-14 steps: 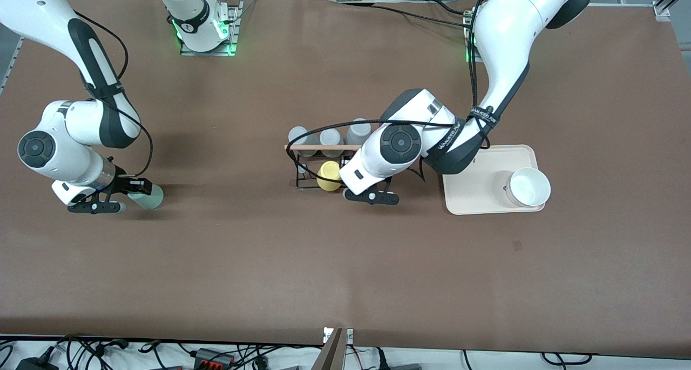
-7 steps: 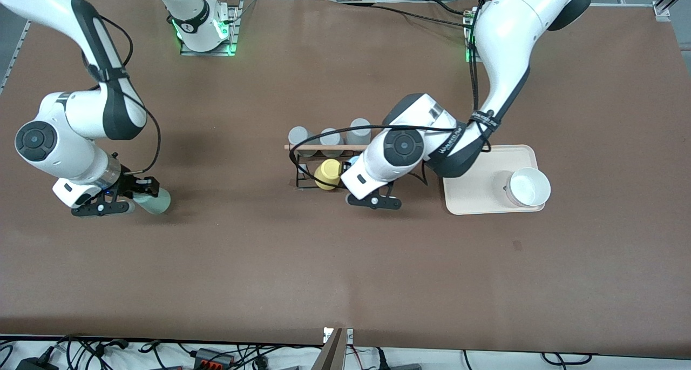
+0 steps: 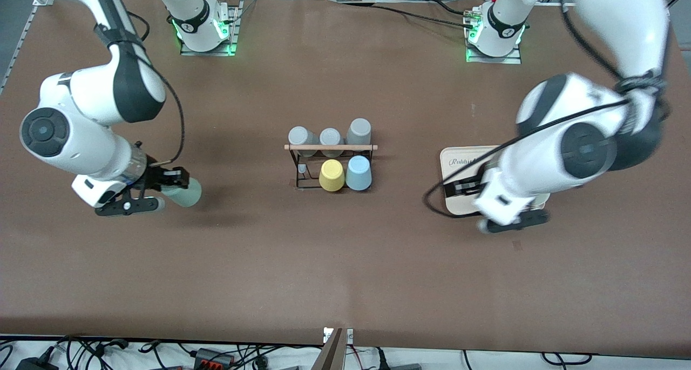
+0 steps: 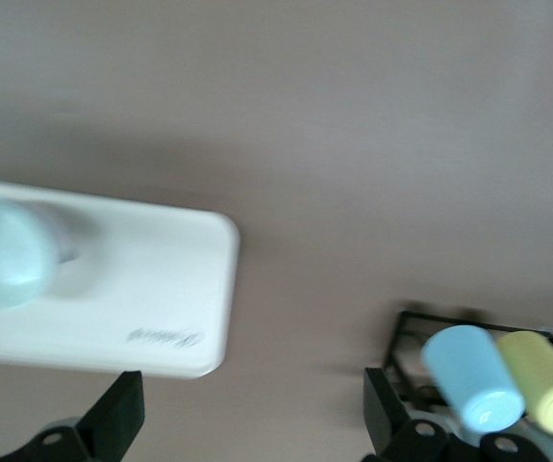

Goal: Hang scattered cups on rack with three cups
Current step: 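Hang the teal cup with the right gripper while the left gripper withdraws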

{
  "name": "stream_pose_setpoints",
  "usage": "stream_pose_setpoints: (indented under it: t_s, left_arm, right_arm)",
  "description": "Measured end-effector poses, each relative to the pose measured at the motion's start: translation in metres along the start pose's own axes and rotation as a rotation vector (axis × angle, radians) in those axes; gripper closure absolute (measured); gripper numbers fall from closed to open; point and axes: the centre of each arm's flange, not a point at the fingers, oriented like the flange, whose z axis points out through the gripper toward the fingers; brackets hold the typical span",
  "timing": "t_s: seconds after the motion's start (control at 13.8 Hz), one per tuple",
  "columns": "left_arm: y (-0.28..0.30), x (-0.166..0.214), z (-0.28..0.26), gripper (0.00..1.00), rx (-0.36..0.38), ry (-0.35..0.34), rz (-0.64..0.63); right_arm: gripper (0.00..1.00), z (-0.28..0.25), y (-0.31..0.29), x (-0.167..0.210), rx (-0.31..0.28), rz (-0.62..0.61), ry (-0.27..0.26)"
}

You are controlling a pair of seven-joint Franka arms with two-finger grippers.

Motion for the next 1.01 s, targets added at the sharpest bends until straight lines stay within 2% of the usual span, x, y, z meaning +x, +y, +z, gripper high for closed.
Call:
stream_pose_setpoints:
  t_s: [0.22,0.36,0.65,0.8,1.01]
  left_arm:
    - [-0.038,-0.028,-0.064,0.0,0.043,0.02,-0.001]
    - [-0.053,-0.036,-0.08,0.0,0.057,0.026,0.043]
    - [-0.043,-0.051,-0.049,0.0,0.076,0.005,0.091]
    - [-0.036,-0.077,-0.038,0.0,0.064,0.015,0.099]
    - [-0.043,-0.108,-0.034,0.0,0.098,0.039,0.088]
  right_arm:
    - [0.37,-0.01,-0.078,-0.005,0.002,0.066,-0.004]
    - [0.37,-0.008,-0.128,-0.01,0.008,0.113,0.001]
    - [0.37,0.001,-0.208,-0.02,0.023,0.169,0.005]
    - [0.37,0.004,-0.228,-0.024,0.026,0.192,0.005]
    - [0.37,0.011,-0.242,-0.029,0.023,0.207,-0.004]
